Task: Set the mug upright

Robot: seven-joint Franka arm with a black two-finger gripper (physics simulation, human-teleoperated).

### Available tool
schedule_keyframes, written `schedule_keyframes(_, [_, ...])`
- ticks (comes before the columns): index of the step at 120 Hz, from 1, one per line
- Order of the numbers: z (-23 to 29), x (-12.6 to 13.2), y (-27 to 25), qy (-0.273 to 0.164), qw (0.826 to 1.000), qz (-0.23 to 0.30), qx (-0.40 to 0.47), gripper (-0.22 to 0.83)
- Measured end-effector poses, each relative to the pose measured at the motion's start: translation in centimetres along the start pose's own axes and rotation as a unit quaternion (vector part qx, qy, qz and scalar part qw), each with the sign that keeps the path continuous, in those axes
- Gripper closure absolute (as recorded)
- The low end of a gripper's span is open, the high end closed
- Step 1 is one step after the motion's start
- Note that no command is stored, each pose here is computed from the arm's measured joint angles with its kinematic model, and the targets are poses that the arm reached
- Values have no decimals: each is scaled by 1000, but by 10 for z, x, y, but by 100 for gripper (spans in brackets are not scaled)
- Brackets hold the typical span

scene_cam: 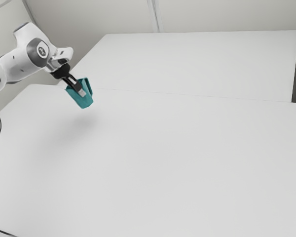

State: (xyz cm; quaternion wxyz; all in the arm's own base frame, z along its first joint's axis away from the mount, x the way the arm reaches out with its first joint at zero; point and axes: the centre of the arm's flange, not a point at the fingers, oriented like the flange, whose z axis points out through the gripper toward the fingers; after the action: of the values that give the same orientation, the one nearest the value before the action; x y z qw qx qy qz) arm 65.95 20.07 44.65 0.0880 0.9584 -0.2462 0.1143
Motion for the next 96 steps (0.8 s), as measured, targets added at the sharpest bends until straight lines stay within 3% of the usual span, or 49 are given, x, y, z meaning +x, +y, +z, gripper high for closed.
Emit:
schedule_keyframes(53, [59, 41, 122, -17, 997, 7, 70, 79])
schedule_keyframes(96, [106, 59, 158, -35, 996, -21, 76, 79])
